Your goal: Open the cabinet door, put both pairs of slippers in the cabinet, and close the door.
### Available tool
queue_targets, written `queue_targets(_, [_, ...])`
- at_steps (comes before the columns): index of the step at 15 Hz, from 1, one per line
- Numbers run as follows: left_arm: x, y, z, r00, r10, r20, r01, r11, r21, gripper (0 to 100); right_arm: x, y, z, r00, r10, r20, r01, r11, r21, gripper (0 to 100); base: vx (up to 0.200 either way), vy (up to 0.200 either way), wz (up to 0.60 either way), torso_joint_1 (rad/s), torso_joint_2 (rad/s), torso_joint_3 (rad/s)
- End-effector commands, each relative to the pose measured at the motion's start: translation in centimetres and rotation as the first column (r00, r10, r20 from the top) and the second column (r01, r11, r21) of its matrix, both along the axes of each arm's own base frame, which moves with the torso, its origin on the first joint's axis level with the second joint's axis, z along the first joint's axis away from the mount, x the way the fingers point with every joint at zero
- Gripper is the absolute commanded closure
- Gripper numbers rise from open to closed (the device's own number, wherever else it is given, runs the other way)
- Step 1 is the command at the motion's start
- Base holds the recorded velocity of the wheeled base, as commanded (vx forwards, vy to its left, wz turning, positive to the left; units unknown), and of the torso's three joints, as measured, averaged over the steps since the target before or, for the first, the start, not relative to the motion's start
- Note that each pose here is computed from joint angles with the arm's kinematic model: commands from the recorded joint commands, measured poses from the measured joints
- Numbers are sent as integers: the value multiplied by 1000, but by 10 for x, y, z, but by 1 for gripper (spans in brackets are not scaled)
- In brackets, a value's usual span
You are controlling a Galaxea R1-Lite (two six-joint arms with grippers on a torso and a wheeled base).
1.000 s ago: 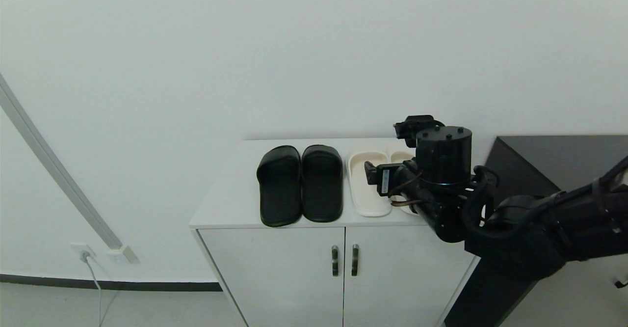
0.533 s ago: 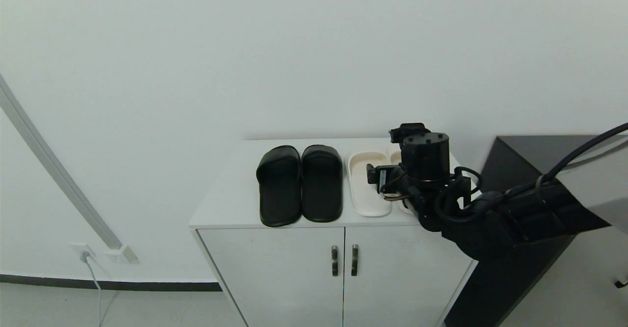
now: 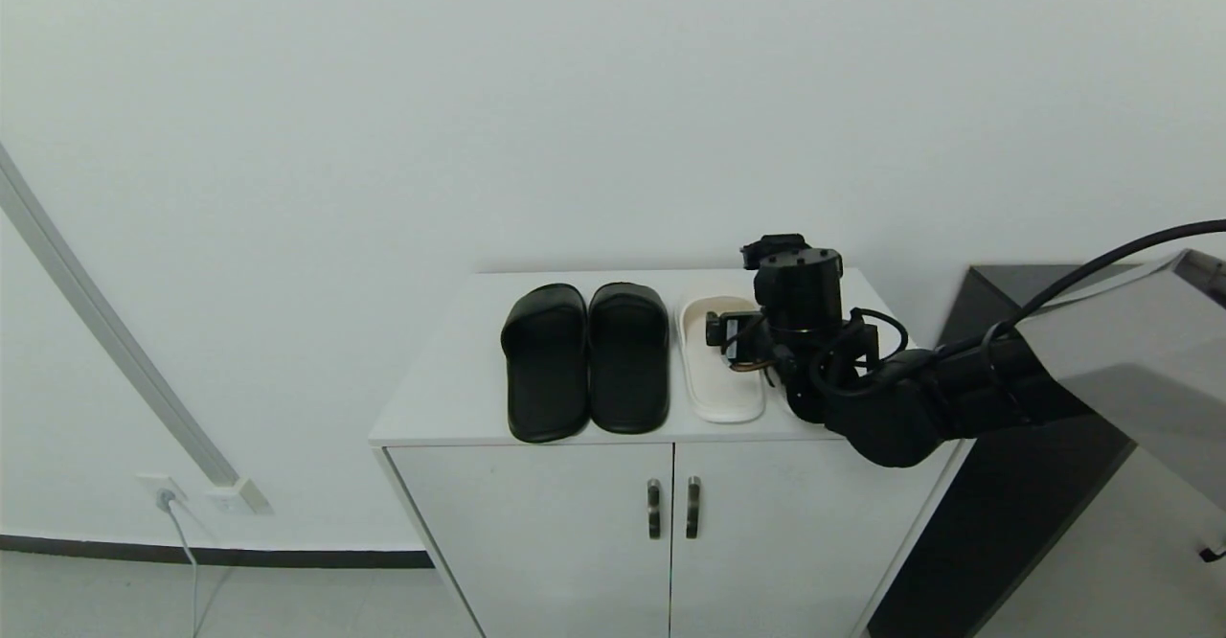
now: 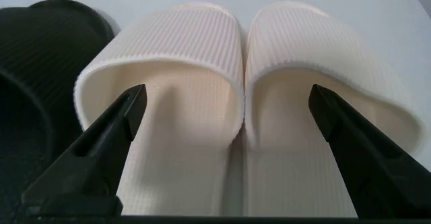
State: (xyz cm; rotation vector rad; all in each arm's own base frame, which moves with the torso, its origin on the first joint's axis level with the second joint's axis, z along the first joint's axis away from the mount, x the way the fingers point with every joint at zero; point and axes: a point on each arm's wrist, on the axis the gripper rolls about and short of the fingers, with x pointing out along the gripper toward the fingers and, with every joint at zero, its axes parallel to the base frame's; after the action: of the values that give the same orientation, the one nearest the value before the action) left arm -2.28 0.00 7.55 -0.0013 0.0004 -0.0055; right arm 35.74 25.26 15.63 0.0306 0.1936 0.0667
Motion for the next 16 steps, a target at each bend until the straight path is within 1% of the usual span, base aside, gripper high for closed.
queue_targets(1, [0,0,0,1000,-1,0,1,1000,0,100,10,3,-2,1000,-10,4,10,1000,10,0,0,0,0,0,0,0])
queue_targets(8, [0,0,0,1000,1,-1,-1,1000,-2,100,22,3,-1,1000,-25,6,25,1000,12,0,0,0,0,0,0,0])
queue_targets(9, [0,0,0,1000,1,0,-1,1000,-2,100,22,3,-3,1000,-25,-6,25,1000,3,100,0,0,0,0,0,0])
queue_targets(16, [0,0,0,1000,1,-1,-1,1000,-3,100,20,2,8,1000,-26,9,26,1000,10,100,0,0,0,0,0,0])
